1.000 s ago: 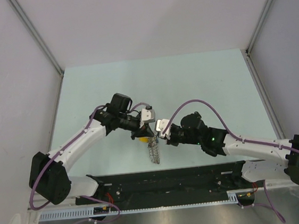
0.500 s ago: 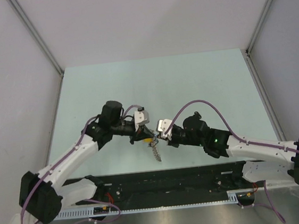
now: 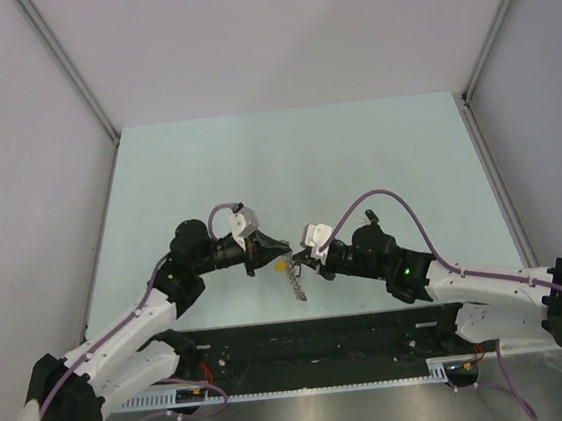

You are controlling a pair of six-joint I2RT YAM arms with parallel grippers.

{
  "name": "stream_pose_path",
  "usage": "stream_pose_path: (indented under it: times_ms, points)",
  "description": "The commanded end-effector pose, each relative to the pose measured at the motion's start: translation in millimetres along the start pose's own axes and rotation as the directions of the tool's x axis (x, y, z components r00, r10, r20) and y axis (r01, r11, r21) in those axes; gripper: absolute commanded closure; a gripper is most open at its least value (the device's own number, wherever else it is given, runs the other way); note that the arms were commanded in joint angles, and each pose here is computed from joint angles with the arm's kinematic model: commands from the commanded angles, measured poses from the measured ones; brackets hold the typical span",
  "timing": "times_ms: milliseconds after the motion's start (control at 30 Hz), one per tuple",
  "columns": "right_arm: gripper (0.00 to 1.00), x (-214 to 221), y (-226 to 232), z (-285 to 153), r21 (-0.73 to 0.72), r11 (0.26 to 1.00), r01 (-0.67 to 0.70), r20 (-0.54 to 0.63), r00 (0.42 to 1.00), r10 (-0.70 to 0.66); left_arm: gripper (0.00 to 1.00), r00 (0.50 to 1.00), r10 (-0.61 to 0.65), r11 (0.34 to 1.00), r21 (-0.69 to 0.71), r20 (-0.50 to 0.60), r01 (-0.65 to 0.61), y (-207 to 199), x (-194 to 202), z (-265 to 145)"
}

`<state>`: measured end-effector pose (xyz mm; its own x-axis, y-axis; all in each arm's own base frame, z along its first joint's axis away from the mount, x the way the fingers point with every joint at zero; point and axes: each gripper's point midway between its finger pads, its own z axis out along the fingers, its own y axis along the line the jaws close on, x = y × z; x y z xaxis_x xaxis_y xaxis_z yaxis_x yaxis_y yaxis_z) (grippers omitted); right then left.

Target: Put the keys on the keyring

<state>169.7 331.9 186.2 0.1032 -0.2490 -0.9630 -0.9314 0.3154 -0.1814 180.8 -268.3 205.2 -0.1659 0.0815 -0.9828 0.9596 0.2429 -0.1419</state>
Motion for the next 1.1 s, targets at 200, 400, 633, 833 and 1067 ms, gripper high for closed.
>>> stream_pose_path:
  times_ms: [200, 400, 633, 833, 1067]
  points:
    - [1.0, -18, -9, 0, 0.046, 0.999, 0.02, 0.085, 0.996, -0.024, 1.0, 0.974, 0.013, 0.997, -0.075, 0.225, 0.004, 5, -35, -3]
    - [1.0, -20, -20, -1, 0.06, 0.996, 0.067, 0.05, 0.996, -0.071, 0.74, 0.985, -0.022, 0.991, -0.124, 0.171, 0.043, 7, -11, -12]
    - [1.0, -17, -17, 3, 0.026, 0.995, 0.092, 0.009, 0.996, -0.093, 0.62, 0.995, 0.096, 0.978, -0.186, 0.007, -0.093, 17, -6, -23]
    - [1.0, -19, -17, 1, 0.023, 0.994, 0.102, 0.003, 0.995, -0.103, 0.54, 0.95, 0.23, 0.971, -0.019, -0.213, -0.24, 16, -2, -25]
    - [1.0, -19, -15, 1, 0.015, 0.994, 0.106, -0.005, 0.994, -0.106, 0.51, 0.884, 0.294, 0.947, 0.237, -0.363, -0.217, 12, 17, -15]
